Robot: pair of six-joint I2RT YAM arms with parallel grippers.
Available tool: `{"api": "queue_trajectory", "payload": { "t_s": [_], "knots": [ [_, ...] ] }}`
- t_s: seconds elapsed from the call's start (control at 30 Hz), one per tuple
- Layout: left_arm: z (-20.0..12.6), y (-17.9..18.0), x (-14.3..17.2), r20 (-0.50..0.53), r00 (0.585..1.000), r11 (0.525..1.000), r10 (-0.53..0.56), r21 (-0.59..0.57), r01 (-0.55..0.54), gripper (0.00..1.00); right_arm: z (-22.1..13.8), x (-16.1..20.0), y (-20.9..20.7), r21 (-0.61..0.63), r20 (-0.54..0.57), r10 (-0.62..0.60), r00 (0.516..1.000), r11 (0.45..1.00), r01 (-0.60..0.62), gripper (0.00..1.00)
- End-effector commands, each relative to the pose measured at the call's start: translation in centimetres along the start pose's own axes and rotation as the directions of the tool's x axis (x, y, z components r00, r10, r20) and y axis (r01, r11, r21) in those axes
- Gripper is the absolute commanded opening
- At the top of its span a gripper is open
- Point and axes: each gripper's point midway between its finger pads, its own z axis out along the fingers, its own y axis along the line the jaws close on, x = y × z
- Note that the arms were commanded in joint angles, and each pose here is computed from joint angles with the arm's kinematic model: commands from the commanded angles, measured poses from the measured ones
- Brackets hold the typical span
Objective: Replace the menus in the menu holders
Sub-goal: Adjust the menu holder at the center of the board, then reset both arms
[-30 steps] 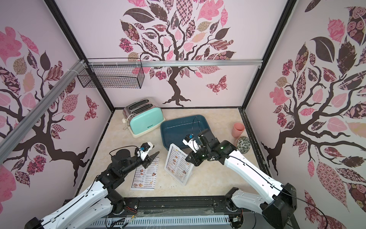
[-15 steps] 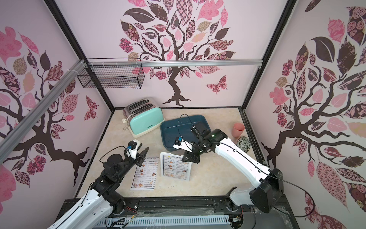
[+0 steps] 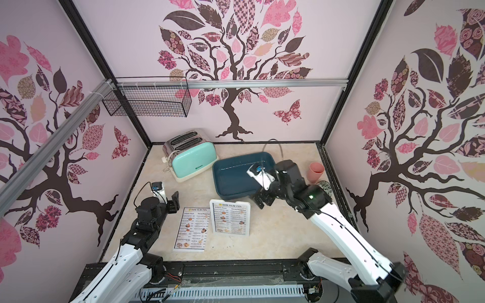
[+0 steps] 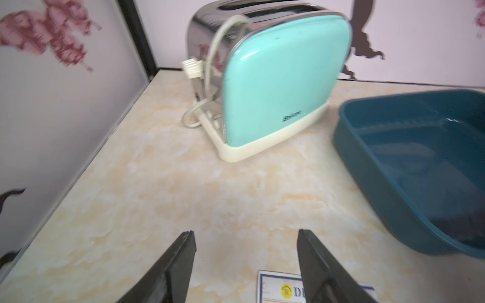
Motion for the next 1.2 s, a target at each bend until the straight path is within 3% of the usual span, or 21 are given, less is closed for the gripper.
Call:
{"api": "queue_trajectory", "payload": {
  "t_s": [0.0, 0.07, 0.13, 0.17, 0.27, 0.33, 0.6, 0.8, 0.93, 1.17],
  "knots": [
    [1.0, 3.2, -0.4, -0.004, 0.995, 0.991, -0.098, -0.095, 0.097, 0.80, 0.1, 4.0, -10.7, 0.366, 0.182, 0.381, 0.907, 0.830, -0.422, 1.00],
    [1.5, 4.5, 0.0, 0.014, 0.997, 0.984, -0.082, -0.155, 0.083, 0.97, 0.5, 8.1, -14.5, 0.445, 0.261, 0.463, 0.847, 0.721, -0.531, 1.00],
    [2.1, 4.8, 0.3, -0.001, 0.998, 0.984, -0.062, -0.170, 0.061, 0.98, 1.7, 11.7, -16.9, 0.515, 0.297, 0.477, 0.828, 0.650, -0.559, 1.00],
    [2.6, 5.3, 0.7, -0.014, 0.997, 0.979, -0.073, -0.193, 0.069, 0.98, 2.5, 13.2, -17.5, 0.550, 0.291, 0.457, 0.840, 0.639, -0.538, 1.00],
    [4.1, 6.1, 0.8, 0.000, 0.995, 0.971, -0.102, -0.219, 0.100, 0.98, 4.7, 15.8, -18.3, 0.588, 0.272, 0.398, 0.876, 0.652, -0.478, 1.00],
    [5.2, 6.1, 0.8, -0.008, 0.998, 0.973, -0.070, -0.221, 0.066, 0.98, 5.8, 16.1, -18.3, 0.576, 0.288, 0.351, 0.891, 0.680, -0.454, 1.00],
    [8.2, 6.1, 0.1, 0.072, 0.994, 0.980, -0.077, -0.178, 0.089, 0.96, 8.9, 16.0, -18.6, 0.468, 0.360, 0.320, 0.876, 0.751, -0.466, 1.00],
    [10.5, 4.9, -0.9, 0.122, 0.988, 0.991, -0.100, -0.076, 0.110, 0.96, 8.6, 17.8, -18.4, 0.477, 0.416, 0.304, 0.857, 0.729, -0.490, 1.00],
    [12.4, 2.7, 1.1, 0.106, 0.993, 0.999, -0.042, 0.028, 0.039, 0.95, 8.7, 17.8, -18.4, 0.476, 0.409, 0.310, 0.858, 0.730, -0.491, 1.00],
    [12.5, 2.6, 1.0, 0.099, 0.995, 0.999, 0.004, -0.054, 0.002, 0.98, 8.8, 17.9, -18.5, 0.477, 0.405, 0.314, 0.859, 0.729, -0.491, 1.00]
  ]
}}
